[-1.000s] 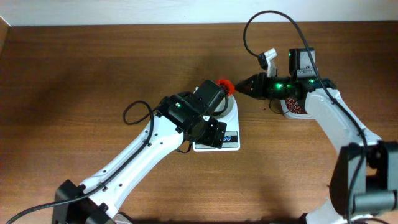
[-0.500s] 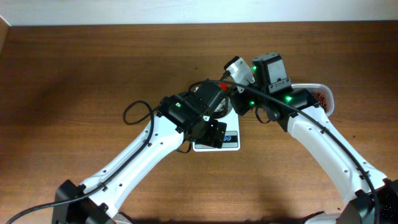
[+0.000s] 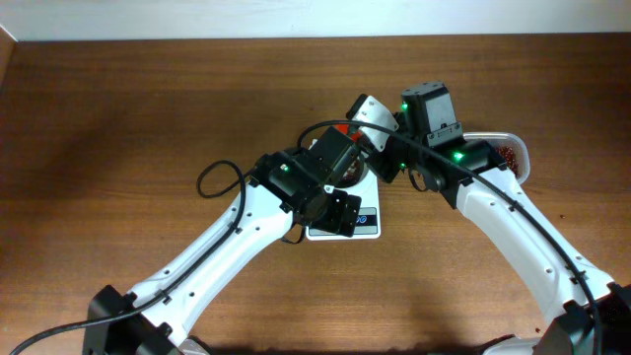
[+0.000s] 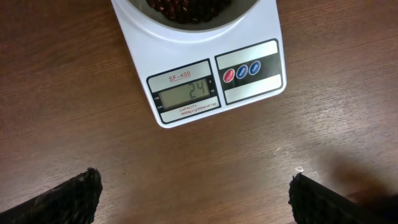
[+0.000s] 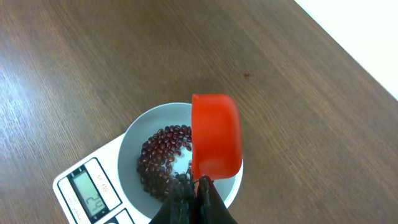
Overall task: Scoop item into bowl and weigh 50g on scale
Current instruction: 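Carry the filled scoop over the bowl and tip beans in, then return the empty scoop to the bean container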
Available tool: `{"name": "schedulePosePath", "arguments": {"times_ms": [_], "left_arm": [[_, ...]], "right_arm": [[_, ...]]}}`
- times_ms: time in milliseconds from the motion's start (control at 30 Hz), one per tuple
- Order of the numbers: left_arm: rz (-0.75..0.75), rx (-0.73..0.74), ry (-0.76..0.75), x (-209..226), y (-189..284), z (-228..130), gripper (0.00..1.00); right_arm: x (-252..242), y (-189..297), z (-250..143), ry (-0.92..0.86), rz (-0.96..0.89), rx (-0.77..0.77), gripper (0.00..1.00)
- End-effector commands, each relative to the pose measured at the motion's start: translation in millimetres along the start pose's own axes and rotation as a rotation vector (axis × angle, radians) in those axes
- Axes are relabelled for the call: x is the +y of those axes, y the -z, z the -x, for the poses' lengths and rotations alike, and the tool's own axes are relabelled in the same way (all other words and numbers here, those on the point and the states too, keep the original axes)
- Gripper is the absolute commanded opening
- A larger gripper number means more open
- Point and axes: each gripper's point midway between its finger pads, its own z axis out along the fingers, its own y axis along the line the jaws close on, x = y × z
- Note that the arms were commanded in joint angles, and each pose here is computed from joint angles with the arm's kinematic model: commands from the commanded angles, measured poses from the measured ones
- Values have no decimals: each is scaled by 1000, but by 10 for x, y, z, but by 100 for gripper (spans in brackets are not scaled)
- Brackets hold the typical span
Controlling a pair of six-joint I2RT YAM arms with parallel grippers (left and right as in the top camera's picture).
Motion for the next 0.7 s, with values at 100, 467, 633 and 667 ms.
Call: {"name": "schedulePosePath", "arguments": {"times_ms": [100,467,633,667], "left_arm": [[13,6,13,9,-29,-13,99],[13,6,13,9,-29,-13,99],[13,6,13,9,-29,-13,99],[13,6,13,9,-29,-13,99]], "right_arm": [[-363,352,64,-490,98,-142,4],[-1647,1258,-1501,-1163,-338,-21,4],[-1682,1437,-2167,-1188,-599,246,4],[-1678,1379,-2224,-1190,-587,267,4]]}}
